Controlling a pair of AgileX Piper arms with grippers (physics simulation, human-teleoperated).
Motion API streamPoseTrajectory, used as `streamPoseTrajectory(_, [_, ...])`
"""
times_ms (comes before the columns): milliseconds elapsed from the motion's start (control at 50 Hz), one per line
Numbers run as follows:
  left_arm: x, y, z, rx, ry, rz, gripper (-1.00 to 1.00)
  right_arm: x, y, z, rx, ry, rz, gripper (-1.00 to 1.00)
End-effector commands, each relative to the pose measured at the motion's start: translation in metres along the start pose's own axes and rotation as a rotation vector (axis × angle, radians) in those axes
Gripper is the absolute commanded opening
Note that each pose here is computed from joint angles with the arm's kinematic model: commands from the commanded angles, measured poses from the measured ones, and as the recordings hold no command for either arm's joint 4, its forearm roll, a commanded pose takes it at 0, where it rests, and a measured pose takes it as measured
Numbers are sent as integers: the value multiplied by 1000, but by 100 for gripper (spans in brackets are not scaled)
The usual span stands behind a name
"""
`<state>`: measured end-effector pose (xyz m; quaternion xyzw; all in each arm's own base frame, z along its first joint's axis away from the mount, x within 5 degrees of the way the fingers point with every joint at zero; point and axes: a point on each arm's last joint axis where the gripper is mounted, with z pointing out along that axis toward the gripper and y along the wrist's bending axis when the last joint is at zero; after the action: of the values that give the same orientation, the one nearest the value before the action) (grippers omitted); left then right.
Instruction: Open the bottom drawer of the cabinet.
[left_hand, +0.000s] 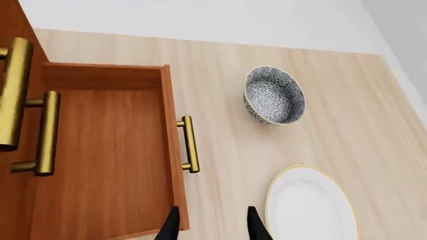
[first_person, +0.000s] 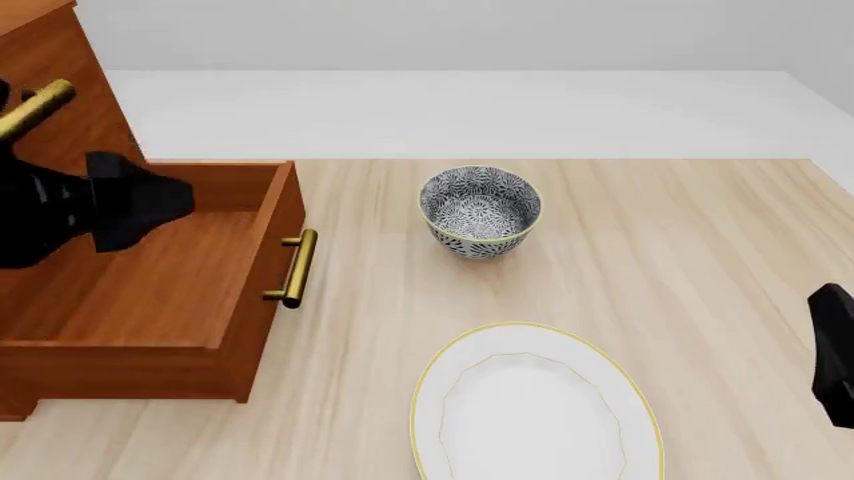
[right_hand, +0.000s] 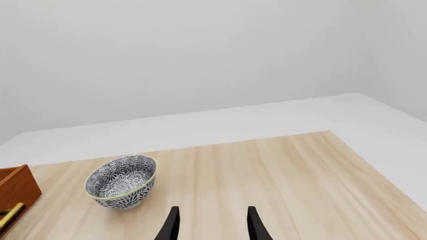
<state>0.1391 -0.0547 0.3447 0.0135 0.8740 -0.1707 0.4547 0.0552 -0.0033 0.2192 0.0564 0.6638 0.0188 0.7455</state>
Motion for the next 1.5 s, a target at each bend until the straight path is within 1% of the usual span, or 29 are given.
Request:
streamPoseTrajectory(20, [-3,2,-34,19,-107,3,100,-1,0,0,-4,-2,-2,100])
streamPoseTrajectory(120, [-3,2,-45,27,-156,36,100,-2,1,0,-6,-6,-3,100])
streamPoseTrajectory(180, [0,3,-48,35,-173,24,100,-4,1,0,-7,-8,-5,100])
streamPoseTrajectory(200, [-1,4,-51,23,-198,57,100,-7,1,0,-10,-11,-9,100])
streamPoseTrajectory(260, [3,5,-55,34,-222,64,100,-15,2,-1,-14,-22,-10,100])
streamPoseTrajectory(280, [0,5,-60,23,-251,120,100,-18,3,-1,-17,-28,-9,100])
streamPoseTrajectory(320, [2,5,-62,39,-268,98,100,-26,4,-3,-22,-43,-7,100])
streamPoseTrajectory(340, [0,6,-69,28,-306,139,100,-29,4,-3,-26,-53,-11,100])
streamPoseTrajectory(380, [2,6,-73,33,-335,146,100,-38,5,-5,-33,-68,-15,100])
streamPoseTrajectory(400, [1,6,-76,26,-351,188,100,-41,6,-5,-36,-74,-18,100])
streamPoseTrajectory(440, [3,6,-80,45,-371,159,100,-50,7,-7,-42,-90,-16,100])
streamPoseTrajectory(480, [4,6,-86,31,-400,202,100,-60,8,-10,-54,-109,-29,100])
streamPoseTrajectory(540, [3,6,-92,31,-429,217,100,-71,10,-13,-62,-124,-24,100])
streamPoseTrajectory(560, [3,6,-95,25,-443,243,100,-74,10,-14,-65,-130,-29,100])
streamPoseTrajectory(620, [4,6,-104,29,-486,255,100,-83,11,-17,-74,-144,-24,100])
streamPoseTrajectory(640, [5,5,-111,45,-511,292,100,-88,12,-19,-78,-155,-32,100])
streamPoseTrajectory(760, [13,6,-132,60,-618,361,100,-112,14,-28,-111,-210,-32,100])
streamPoseTrajectory(800, [14,6,-137,71,-627,362,100,-118,14,-31,-132,-227,-67,100])
streamPoseTrajectory(840, [17,7,-139,67,-641,351,100,-124,15,-34,-143,-238,-69,100])
streamPoseTrajectory(860, [19,7,-144,58,-667,389,100,-128,15,-35,-143,-247,-78,100])
streamPoseTrajectory(880, [20,8,-145,62,-672,395,100,-130,15,-37,-146,-251,-78,100])
streamPoseTrajectory(900, [20,8,-146,64,-674,373,100,-134,15,-39,-149,-260,-82,100])
streamPoseTrajectory(940, [24,9,-157,51,-729,403,100,-142,15,-43,-138,-283,-87,100])
streamPoseTrajectory(1020, [27,9,-168,63,-772,404,100,-159,16,-53,-132,-323,-83,100])
streamPoseTrajectory(1140, [35,11,-185,48,-845,438,100,-178,15,-67,-138,-355,-111,100])
streamPoseTrajectory(1180, [39,12,-188,54,-848,411,100,-183,16,-72,-131,-360,-112,100])
streamPoseTrajectory(1260, [52,15,-201,39,-907,430,100,-194,16,-81,-122,-380,-127,100])
streamPoseTrajectory(1300, [55,15,-208,31,-925,406,100,-197,16,-84,-121,-384,-131,100])
streamPoseTrajectory(1500, [56,10,-224,-29,-994,419,100,-219,16,-108,-106,-419,-170,100])
